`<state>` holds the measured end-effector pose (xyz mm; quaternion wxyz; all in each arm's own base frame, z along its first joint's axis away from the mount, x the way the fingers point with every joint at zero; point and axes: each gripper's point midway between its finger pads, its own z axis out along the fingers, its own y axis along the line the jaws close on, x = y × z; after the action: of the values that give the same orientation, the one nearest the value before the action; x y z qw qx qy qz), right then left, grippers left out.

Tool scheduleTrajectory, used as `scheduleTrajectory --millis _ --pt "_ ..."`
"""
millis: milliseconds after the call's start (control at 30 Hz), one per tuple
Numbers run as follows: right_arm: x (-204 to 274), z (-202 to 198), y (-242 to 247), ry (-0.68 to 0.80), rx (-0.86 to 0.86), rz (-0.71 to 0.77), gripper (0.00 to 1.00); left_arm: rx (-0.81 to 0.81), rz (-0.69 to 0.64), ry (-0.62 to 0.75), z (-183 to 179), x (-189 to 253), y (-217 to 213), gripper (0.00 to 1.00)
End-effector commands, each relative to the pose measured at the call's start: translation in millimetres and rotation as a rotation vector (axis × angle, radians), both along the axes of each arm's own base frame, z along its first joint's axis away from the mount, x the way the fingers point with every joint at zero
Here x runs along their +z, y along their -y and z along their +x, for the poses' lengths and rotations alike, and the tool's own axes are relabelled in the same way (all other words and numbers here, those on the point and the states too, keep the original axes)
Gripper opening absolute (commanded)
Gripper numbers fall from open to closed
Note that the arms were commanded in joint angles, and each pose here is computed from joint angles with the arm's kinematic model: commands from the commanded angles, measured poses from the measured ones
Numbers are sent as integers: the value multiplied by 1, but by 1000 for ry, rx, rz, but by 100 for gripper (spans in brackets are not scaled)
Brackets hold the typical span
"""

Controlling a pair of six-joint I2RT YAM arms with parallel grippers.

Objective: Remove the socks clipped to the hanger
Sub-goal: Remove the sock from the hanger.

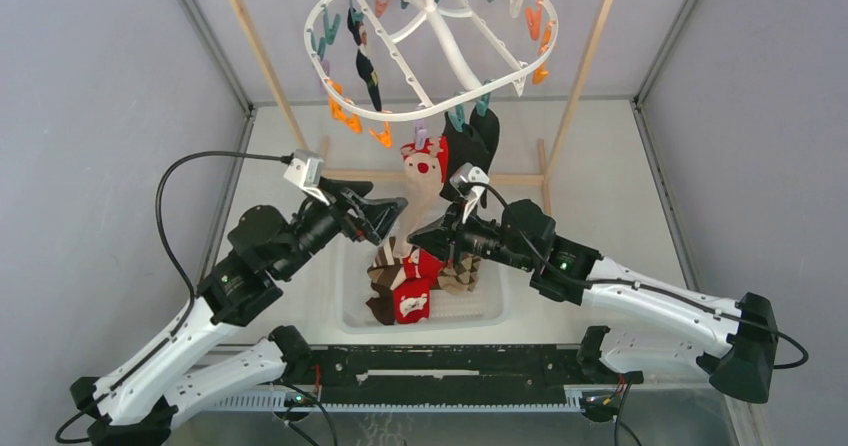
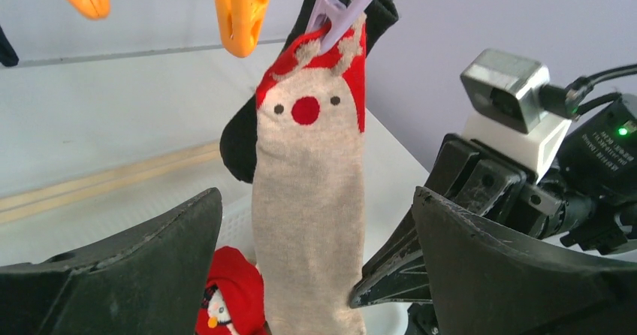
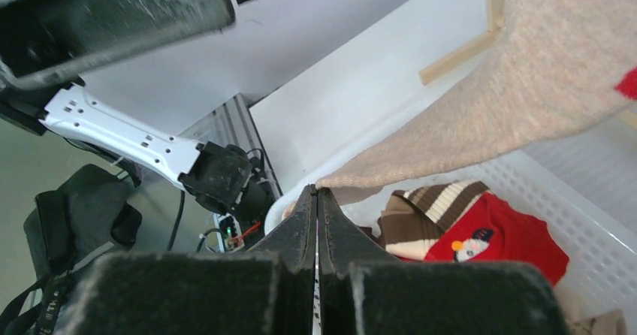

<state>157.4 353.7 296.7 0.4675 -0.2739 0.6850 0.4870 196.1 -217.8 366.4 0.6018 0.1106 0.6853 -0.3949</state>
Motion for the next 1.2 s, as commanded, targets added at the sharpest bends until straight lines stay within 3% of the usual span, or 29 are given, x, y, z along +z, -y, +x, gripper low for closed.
scheduleTrajectory --millis 0,700,1167 --pt "5 8 14 27 -40 7 0 4 -84 128 2 56 1 100" --pt "11 8 42 30 -85 17 0 41 -81 259 37 91 24 100" --pt "10 8 45 27 -90 15 0 -177 -32 316 16 99 55 99"
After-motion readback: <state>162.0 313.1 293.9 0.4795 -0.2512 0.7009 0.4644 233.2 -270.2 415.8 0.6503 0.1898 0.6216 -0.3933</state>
